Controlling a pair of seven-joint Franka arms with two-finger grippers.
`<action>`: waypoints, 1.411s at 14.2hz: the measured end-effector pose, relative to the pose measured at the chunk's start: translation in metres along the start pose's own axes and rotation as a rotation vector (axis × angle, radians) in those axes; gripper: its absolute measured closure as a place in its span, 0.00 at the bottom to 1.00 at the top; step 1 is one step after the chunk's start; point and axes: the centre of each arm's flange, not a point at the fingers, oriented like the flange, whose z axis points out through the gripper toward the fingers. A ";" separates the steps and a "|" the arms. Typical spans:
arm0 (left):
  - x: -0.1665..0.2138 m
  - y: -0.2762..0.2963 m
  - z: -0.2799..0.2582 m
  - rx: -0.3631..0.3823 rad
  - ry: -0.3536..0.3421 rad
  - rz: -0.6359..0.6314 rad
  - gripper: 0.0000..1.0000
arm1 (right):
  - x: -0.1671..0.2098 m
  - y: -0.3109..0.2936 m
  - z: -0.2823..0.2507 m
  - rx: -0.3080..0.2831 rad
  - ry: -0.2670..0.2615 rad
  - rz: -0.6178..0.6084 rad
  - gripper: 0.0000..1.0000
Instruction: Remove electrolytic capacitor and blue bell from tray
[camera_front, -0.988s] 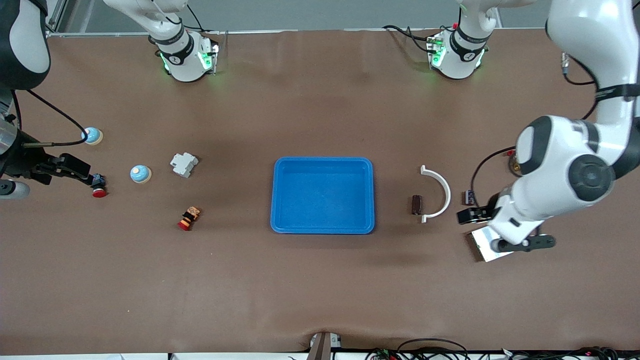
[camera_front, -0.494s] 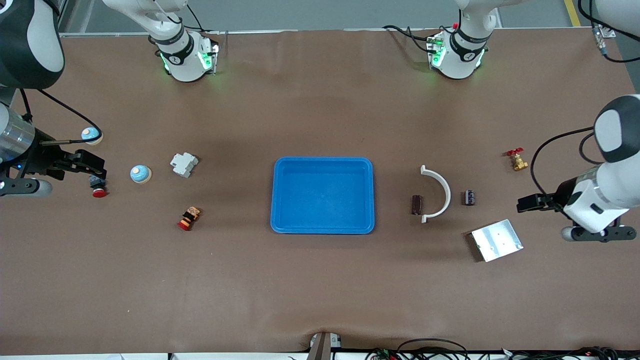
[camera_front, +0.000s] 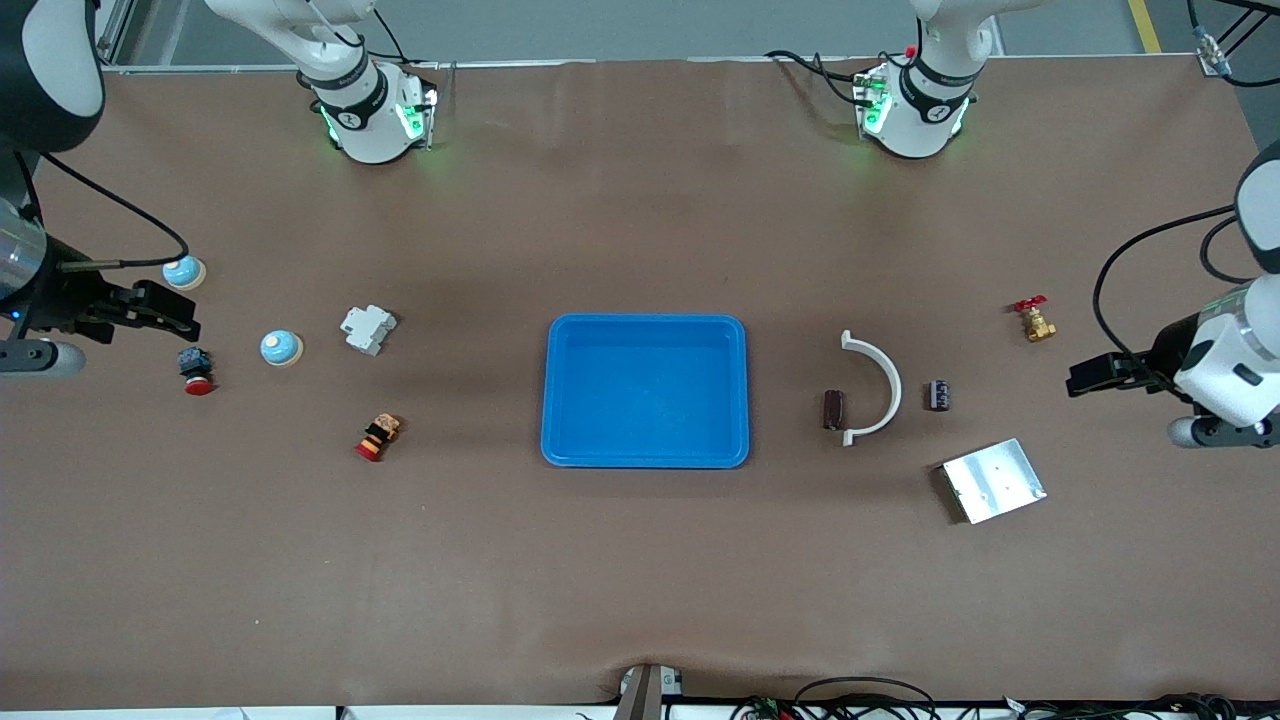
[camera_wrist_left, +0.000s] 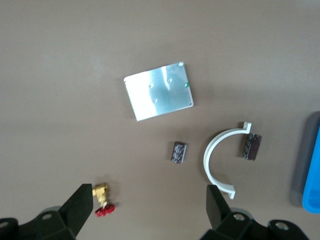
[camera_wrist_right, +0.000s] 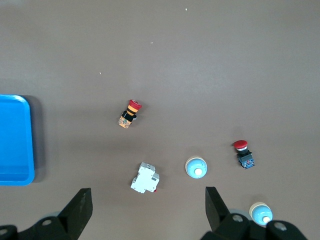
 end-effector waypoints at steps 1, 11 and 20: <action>-0.005 -0.008 -0.002 0.003 -0.007 -0.014 0.00 | -0.002 0.000 -0.008 0.000 0.012 0.000 0.00; -0.035 0.012 -0.013 0.048 -0.007 0.006 0.00 | -0.015 0.005 -0.040 -0.003 0.043 0.011 0.00; -0.096 0.011 -0.020 0.048 0.071 0.010 0.00 | -0.020 0.018 -0.027 -0.004 -0.037 0.033 0.00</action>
